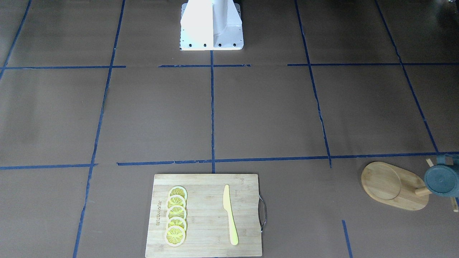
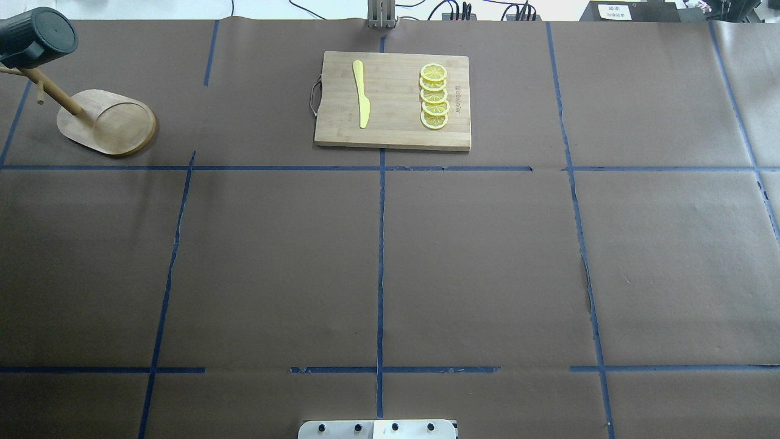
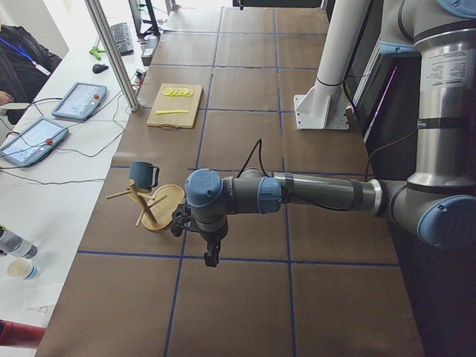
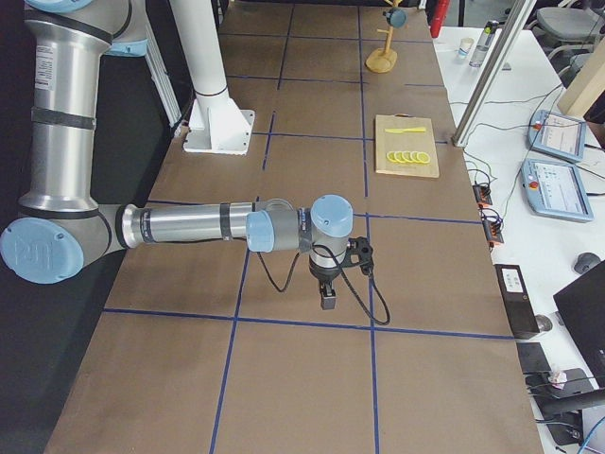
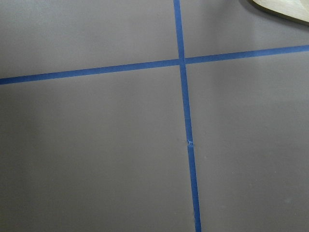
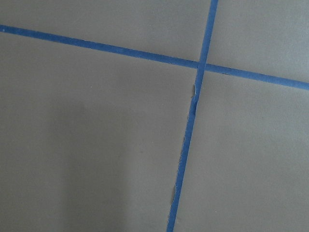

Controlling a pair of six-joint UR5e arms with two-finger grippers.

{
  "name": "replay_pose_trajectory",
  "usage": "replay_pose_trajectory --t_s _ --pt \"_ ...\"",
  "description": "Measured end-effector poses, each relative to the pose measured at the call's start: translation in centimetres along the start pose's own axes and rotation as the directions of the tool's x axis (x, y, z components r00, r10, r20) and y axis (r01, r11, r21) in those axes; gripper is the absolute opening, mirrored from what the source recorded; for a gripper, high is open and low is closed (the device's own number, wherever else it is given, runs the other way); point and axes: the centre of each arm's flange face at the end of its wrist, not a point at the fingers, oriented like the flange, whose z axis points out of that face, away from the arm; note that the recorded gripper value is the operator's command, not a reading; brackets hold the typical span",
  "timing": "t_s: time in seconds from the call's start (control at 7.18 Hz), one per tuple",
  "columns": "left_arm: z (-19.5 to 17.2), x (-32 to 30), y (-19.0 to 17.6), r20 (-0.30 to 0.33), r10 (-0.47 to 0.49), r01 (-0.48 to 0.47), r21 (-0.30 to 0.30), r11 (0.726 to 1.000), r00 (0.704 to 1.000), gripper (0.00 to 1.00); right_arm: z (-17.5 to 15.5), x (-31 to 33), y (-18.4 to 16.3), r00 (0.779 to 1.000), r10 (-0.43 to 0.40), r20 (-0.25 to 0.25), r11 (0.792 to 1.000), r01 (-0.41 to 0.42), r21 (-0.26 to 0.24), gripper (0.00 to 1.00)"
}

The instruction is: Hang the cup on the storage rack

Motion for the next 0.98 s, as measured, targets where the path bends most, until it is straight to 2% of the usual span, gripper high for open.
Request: replay_pose_trajectory --t_s 0.98 --pt "-0.03 0.00 0.02 0.000 0.000 0.000 0.000 1.000 1.000 1.00 0.10 0.05 0.25 1.000 0.001 -0.002 1.000 -0.001 -0.003 0.99"
